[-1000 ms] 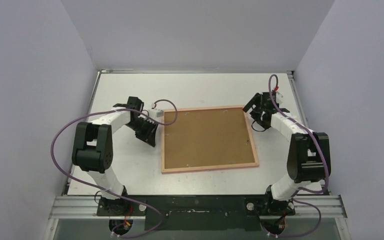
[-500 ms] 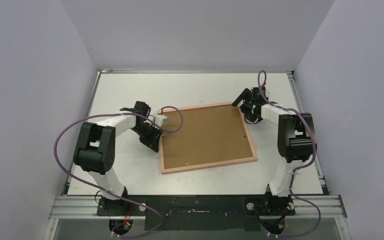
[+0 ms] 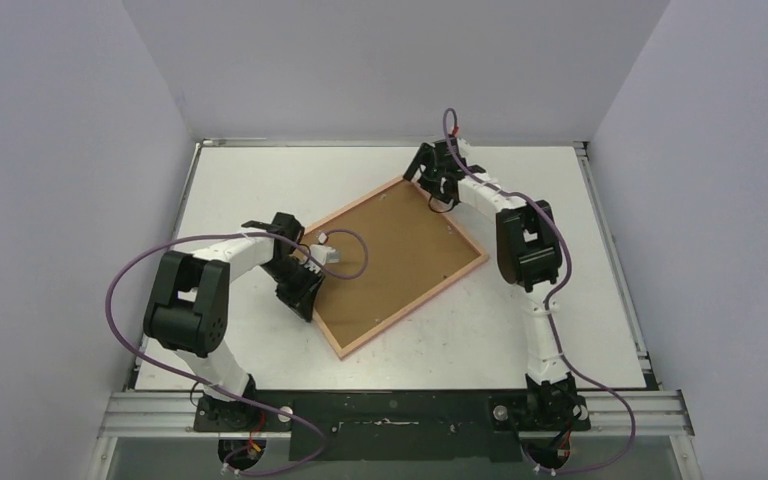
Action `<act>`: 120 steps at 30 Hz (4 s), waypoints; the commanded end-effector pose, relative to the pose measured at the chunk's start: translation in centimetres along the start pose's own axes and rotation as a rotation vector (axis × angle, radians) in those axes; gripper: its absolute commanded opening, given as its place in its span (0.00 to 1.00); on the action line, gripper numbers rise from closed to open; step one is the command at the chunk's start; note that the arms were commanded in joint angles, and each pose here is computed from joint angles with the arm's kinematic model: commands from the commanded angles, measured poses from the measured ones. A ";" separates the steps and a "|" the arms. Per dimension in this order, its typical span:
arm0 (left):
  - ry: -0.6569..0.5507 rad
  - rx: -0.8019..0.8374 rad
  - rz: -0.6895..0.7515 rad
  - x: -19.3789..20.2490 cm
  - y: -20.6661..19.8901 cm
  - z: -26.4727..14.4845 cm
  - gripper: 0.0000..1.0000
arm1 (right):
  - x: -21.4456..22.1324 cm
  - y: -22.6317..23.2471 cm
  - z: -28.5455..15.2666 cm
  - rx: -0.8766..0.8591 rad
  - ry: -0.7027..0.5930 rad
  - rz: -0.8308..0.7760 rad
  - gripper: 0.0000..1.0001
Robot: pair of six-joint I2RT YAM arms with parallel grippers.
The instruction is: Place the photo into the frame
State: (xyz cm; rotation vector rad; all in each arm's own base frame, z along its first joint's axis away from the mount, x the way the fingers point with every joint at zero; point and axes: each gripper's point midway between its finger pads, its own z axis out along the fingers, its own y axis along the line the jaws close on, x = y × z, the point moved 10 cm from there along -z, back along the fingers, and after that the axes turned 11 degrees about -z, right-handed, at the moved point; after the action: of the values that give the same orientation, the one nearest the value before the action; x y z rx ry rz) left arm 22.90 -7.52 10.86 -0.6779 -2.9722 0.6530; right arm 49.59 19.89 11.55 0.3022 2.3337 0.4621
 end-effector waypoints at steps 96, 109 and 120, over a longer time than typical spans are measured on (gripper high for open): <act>-0.290 0.143 -0.403 -8.9 5.2 -2.0 0.09 | 15.8 -1.9 -24.3 -0.025 0.051 -0.025 0.90; -0.154 0.325 -0.487 -5.2 1.7 0.6 0.00 | 15.4 3.7 -22.3 -0.288 0.076 -0.243 0.90; -0.184 0.348 -0.492 -4.9 2.1 0.9 0.00 | 16.6 8.2 -17.9 -0.504 0.082 -0.356 0.90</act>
State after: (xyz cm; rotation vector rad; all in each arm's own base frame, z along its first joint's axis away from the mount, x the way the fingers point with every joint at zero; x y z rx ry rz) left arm 27.55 -8.57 9.30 0.1768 -2.8081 1.1933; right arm 24.37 25.65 14.33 -0.2608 2.3690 0.7362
